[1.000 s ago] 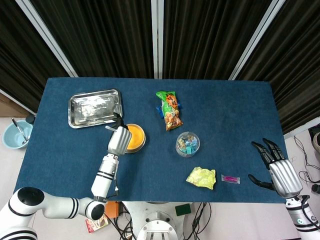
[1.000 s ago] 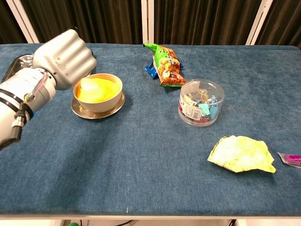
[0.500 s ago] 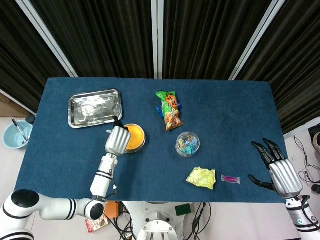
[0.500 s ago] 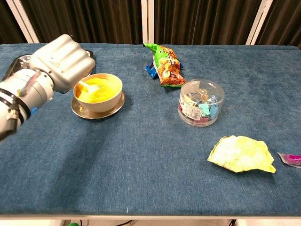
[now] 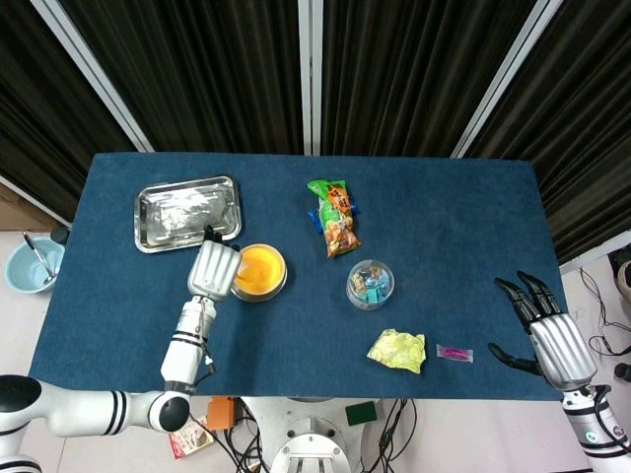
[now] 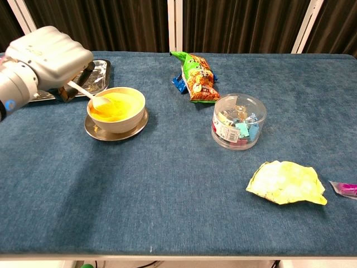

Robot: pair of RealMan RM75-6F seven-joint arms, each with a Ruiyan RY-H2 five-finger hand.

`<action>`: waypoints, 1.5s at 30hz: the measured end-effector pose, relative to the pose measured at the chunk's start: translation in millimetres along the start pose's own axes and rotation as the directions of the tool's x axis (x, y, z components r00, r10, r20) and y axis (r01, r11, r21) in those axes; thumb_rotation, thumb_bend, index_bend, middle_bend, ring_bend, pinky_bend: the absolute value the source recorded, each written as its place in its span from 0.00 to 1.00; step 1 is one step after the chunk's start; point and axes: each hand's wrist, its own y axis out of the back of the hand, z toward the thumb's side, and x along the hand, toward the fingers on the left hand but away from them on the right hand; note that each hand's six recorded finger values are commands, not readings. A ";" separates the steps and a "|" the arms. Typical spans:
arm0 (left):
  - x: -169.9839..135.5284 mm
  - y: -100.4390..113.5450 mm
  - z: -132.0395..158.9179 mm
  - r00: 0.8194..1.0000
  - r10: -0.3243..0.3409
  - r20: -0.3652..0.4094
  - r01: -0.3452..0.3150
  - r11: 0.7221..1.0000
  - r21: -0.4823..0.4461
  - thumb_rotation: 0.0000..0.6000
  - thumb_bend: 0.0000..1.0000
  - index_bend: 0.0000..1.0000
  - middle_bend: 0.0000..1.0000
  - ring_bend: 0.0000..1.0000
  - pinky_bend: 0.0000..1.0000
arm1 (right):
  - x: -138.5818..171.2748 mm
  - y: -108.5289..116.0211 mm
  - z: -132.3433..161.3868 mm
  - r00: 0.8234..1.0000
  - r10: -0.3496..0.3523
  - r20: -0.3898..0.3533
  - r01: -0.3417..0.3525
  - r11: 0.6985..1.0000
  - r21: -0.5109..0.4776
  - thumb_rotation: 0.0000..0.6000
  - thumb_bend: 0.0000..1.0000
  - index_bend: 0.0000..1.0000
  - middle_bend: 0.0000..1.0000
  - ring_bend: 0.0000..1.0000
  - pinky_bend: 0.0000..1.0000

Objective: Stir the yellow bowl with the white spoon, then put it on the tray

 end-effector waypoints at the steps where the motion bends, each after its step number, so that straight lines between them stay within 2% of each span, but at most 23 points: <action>1: 0.1 1.3 -2.6 1.000 -0.002 0.000 0.002 1.000 -0.013 1.00 0.44 0.60 0.53 0.37 0.26 | 0.3 0.3 -0.1 1.000 -0.001 0.001 0.001 1.000 0.000 1.00 0.18 0.06 0.14 0.00 0.10; 7: 0.1 7.1 -11.1 1.000 -0.015 0.001 0.015 0.996 -0.086 1.00 0.44 0.60 0.53 0.37 0.26 | 1.6 0.5 -1.0 1.000 0.000 0.004 0.000 1.000 0.000 1.00 0.18 0.06 0.14 0.00 0.10; 21: 2.2 22.3 -16.6 1.000 -0.001 -0.003 0.001 0.996 -0.084 1.00 0.44 0.60 0.52 0.37 0.26 | 1.7 0.3 -3.1 1.000 -0.003 0.006 0.003 1.000 -0.002 1.00 0.18 0.06 0.14 0.00 0.10; 25: 2.7 24.6 -16.7 1.000 0.018 -0.009 -0.019 0.999 -0.035 1.00 0.44 0.60 0.53 0.37 0.27 | 2.2 0.5 -3.8 1.000 -0.004 0.007 0.004 1.000 -0.002 1.00 0.18 0.06 0.14 0.00 0.10; 29: 1.8 26.9 -12.0 0.997 0.072 -0.012 -0.071 0.992 0.100 1.00 0.44 0.60 0.53 0.37 0.26 | 2.2 0.7 -4.6 1.000 -0.006 0.008 0.006 1.000 -0.006 1.00 0.18 0.06 0.14 0.00 0.10; 31: 1.0 26.6 -7.3 0.995 0.102 -0.008 -0.099 0.979 0.179 1.00 0.44 0.60 0.53 0.37 0.26 | 2.2 0.4 -4.7 1.000 -0.006 0.007 0.006 1.000 -0.007 1.00 0.18 0.06 0.14 0.00 0.10; 34: -0.5 24.3 4.1 0.988 0.154 0.004 -0.148 0.939 0.312 1.00 0.45 0.60 0.53 0.37 0.27 | 2.5 0.4 -5.1 1.000 -0.006 0.007 0.006 1.000 -0.008 1.00 0.18 0.06 0.14 0.00 0.10; 38: -1.8 24.7 17.6 0.970 0.243 0.024 -0.226 0.857 0.463 1.00 0.45 0.60 0.54 0.37 0.27 | 3.5 1.3 -5.8 1.000 -0.009 0.010 0.010 1.000 -0.008 1.00 0.18 0.06 0.14 0.00 0.10; 41: -4.1 26.5 27.4 0.952 0.304 0.045 -0.282 0.807 0.519 1.00 0.45 0.61 0.54 0.37 0.27 | 3.9 1.9 -5.6 1.000 -0.011 0.010 0.012 1.000 -0.010 1.00 0.18 0.06 0.14 0.00 0.10; 45: -7.8 27.0 36.1 0.939 0.337 0.067 -0.315 0.768 0.558 1.00 0.45 0.61 0.54 0.37 0.27 | 4.1 2.4 -5.6 1.000 -0.012 0.010 0.012 1.000 -0.011 1.00 0.18 0.06 0.14 0.00 0.10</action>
